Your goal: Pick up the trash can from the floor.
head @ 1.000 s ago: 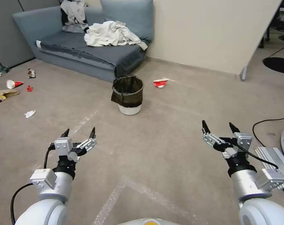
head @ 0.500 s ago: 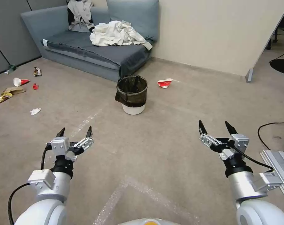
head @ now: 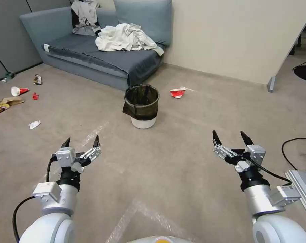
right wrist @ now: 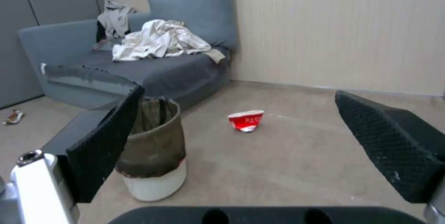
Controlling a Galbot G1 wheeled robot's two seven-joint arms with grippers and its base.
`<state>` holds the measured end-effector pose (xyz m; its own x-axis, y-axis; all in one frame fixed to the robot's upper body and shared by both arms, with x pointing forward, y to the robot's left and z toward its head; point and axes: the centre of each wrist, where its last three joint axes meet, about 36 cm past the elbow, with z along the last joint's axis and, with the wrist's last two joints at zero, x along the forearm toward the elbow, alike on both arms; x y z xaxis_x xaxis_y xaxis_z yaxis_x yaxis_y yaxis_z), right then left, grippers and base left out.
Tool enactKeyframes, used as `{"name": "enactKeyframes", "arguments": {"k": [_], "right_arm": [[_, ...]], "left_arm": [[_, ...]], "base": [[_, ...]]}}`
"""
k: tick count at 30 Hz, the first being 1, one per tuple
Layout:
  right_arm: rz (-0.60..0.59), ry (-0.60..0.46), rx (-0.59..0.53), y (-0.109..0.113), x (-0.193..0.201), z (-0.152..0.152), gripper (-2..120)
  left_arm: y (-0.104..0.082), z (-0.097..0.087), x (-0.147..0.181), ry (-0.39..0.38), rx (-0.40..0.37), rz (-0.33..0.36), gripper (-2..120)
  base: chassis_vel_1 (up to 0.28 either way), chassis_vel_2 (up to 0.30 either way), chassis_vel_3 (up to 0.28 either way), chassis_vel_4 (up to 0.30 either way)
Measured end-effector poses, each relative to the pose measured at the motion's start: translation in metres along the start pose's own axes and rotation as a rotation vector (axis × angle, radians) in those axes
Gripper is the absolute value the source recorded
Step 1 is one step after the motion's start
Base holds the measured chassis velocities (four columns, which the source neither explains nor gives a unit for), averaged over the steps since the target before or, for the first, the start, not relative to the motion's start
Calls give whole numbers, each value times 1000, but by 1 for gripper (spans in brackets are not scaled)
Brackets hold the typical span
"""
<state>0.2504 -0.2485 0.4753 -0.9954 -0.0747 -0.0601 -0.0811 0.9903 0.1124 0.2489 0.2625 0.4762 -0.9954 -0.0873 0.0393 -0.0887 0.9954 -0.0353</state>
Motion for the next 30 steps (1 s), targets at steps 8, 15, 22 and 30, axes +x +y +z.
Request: {"name": "enactKeyframes", "arguments": {"k": [8, 15, 22, 30], "right_arm": [[-10, -2, -10, 4, -1, 2, 100], [-13, -1, -14, 5, 0, 2, 100], [-17, -1, -15, 6, 1, 3, 100], [-20, -6, -15, 7, 2, 1, 100]], "left_arm": [[1, 1, 0, -1, 1, 2, 100], [1, 1, 1, 0, -1, 2, 100], [2, 2, 2, -1, -1, 2, 100], [3, 2, 2, -2, -4, 0, 100]], "base": [[-156, 171, 165, -159], [-168, 143, 147, -152], [-175, 178, 169, -166], [-171, 181, 167, -172]]}}
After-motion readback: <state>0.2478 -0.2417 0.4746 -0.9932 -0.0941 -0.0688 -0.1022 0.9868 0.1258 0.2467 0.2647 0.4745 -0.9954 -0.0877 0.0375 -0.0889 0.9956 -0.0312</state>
